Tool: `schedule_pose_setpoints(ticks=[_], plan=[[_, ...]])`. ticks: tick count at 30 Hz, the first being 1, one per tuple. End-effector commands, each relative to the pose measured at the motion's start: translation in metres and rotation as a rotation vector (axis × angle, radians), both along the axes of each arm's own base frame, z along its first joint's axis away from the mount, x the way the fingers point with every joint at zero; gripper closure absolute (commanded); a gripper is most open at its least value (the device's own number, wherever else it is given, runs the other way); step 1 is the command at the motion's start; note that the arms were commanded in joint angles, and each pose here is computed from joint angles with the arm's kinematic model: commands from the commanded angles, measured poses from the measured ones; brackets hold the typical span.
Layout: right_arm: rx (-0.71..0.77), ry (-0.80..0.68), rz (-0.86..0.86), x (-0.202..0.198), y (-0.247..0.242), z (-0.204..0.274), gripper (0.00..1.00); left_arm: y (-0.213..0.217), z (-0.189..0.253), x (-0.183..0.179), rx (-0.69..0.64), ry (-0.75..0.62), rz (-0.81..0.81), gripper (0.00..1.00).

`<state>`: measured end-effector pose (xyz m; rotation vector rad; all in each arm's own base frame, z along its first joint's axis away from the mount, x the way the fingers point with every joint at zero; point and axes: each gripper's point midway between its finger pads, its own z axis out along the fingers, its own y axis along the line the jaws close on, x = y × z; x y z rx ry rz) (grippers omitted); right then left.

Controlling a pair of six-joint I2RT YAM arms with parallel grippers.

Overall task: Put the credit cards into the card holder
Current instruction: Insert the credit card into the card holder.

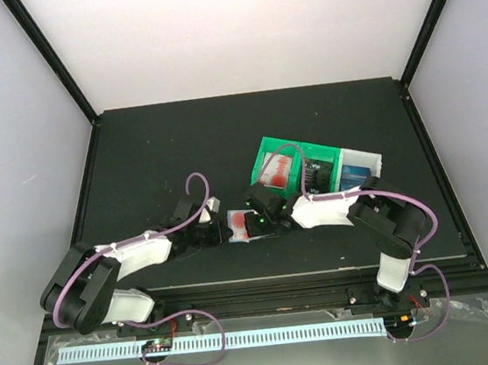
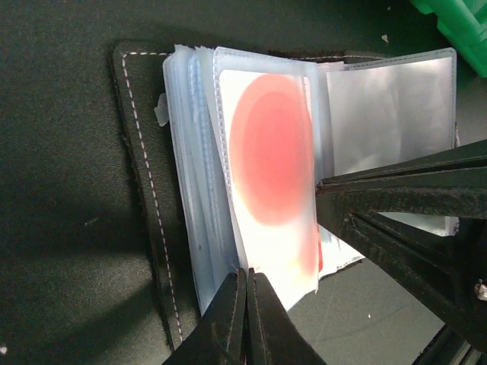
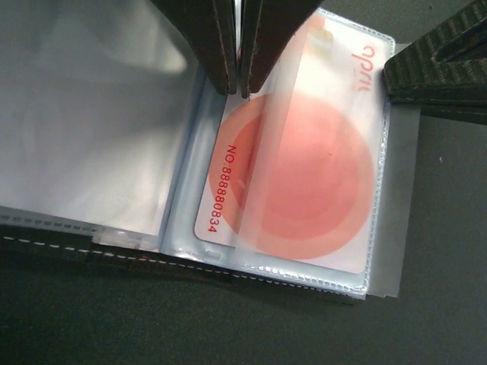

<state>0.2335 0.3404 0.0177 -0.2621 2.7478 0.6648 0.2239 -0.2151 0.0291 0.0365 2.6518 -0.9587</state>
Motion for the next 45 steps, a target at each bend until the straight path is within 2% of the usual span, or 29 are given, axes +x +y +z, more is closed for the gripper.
schedule_pose_setpoints(ticks=[1,5,12,16,20,26,35,45], plan=[[-0.018,0.020,-0.004,-0.008,-0.007,-0.014,0.94,-0.009,0.027,0.013,-0.036,-0.087,-0.021,0.98],[0.028,-0.009,-0.012,-0.007,-0.006,-0.001,0.92,-0.014,0.036,0.011,-0.071,-0.104,-0.050,0.98],[0.005,-0.074,-0.087,0.001,-0.024,0.013,0.76,-0.025,0.042,0.006,-0.135,-0.086,-0.089,0.98],[-0.010,-0.109,-0.137,0.004,-0.036,0.019,0.73,-0.029,0.044,0.006,-0.154,-0.077,-0.104,0.97],[0.006,-0.151,-0.183,0.007,-0.045,0.031,0.72,-0.037,0.046,0.004,-0.186,-0.061,-0.136,0.89],[0.029,-0.198,-0.238,0.010,-0.057,0.047,0.72,-0.053,0.047,0.002,-0.238,-0.032,-0.204,0.69],[0.026,-0.283,-0.335,0.013,-0.086,0.071,0.71,-0.075,0.062,0.002,-0.267,-0.071,-0.264,0.57],[0.007,-0.379,-0.410,0.018,-0.119,0.104,0.65,-0.093,0.041,0.005,-0.172,-0.063,-0.278,0.50]])
